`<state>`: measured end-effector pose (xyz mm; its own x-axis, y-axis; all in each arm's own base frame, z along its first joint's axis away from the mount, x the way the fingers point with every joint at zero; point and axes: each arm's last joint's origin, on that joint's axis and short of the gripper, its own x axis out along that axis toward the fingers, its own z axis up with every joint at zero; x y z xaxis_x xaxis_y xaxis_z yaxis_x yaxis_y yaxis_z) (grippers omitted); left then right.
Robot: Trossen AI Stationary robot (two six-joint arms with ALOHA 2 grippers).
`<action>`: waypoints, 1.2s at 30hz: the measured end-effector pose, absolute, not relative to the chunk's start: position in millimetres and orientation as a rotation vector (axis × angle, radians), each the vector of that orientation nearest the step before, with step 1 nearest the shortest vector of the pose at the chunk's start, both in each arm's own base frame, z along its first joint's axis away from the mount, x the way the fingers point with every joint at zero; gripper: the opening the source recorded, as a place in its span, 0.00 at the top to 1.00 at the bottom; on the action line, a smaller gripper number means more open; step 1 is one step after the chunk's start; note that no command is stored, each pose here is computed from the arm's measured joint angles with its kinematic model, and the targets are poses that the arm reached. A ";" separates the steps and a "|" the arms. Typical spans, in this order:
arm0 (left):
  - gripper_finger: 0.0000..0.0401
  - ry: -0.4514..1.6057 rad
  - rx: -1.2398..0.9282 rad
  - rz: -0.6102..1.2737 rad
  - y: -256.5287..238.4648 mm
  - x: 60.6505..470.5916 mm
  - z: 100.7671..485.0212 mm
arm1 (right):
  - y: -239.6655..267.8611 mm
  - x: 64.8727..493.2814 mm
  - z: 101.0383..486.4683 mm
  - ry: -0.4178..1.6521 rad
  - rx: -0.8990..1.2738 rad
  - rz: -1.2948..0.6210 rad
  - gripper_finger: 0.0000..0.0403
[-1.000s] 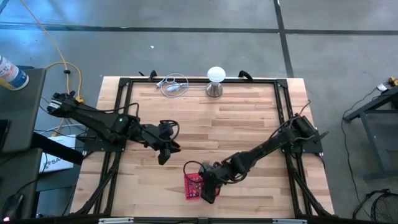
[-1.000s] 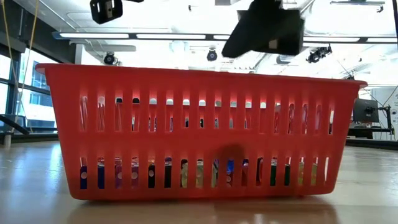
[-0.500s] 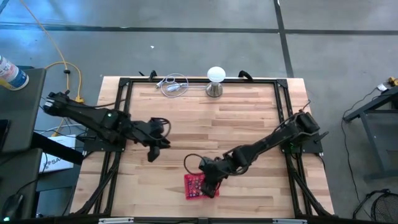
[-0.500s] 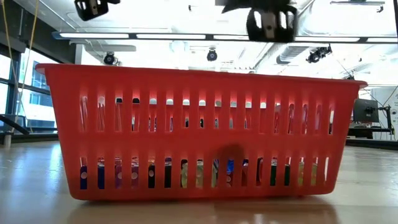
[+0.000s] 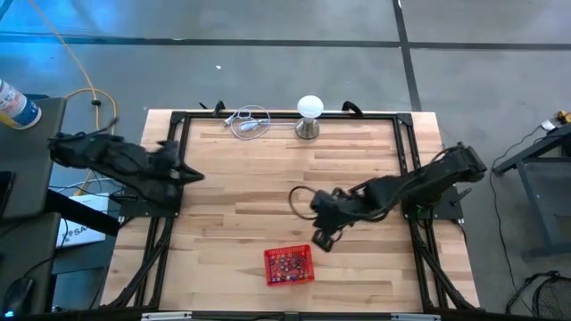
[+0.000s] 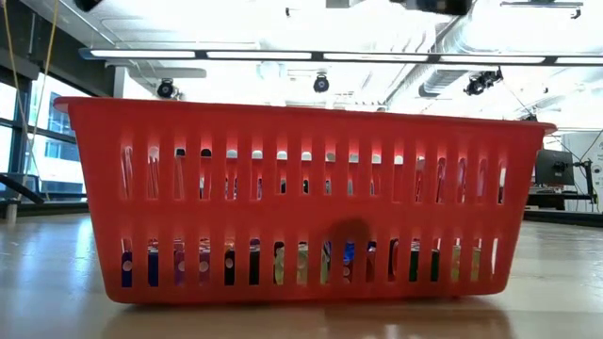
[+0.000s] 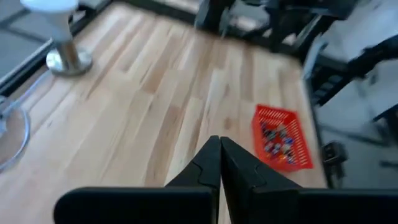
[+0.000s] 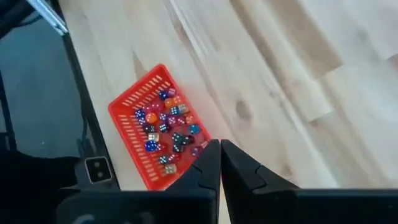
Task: Pick & Place Dice
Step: Return to Home Position
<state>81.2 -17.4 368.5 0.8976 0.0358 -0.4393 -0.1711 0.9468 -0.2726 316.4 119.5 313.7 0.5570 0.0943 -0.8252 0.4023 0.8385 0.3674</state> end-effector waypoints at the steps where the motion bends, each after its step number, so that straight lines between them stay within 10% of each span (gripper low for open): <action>1: 1.00 0.413 -0.321 0.098 -14.4 71.3 368.4 | 116.6 309.6 321.0 0.962 0.551 -0.198 1.00; 20: 1.00 0.097 -0.747 0.157 -7.6 60.2 230.5 | 69.9 137.0 435.4 0.461 0.218 0.088 1.00; 36: 1.00 -0.027 -0.855 0.148 -11.3 74.3 217.5 | 38.6 74.5 310.0 0.075 0.481 0.289 1.00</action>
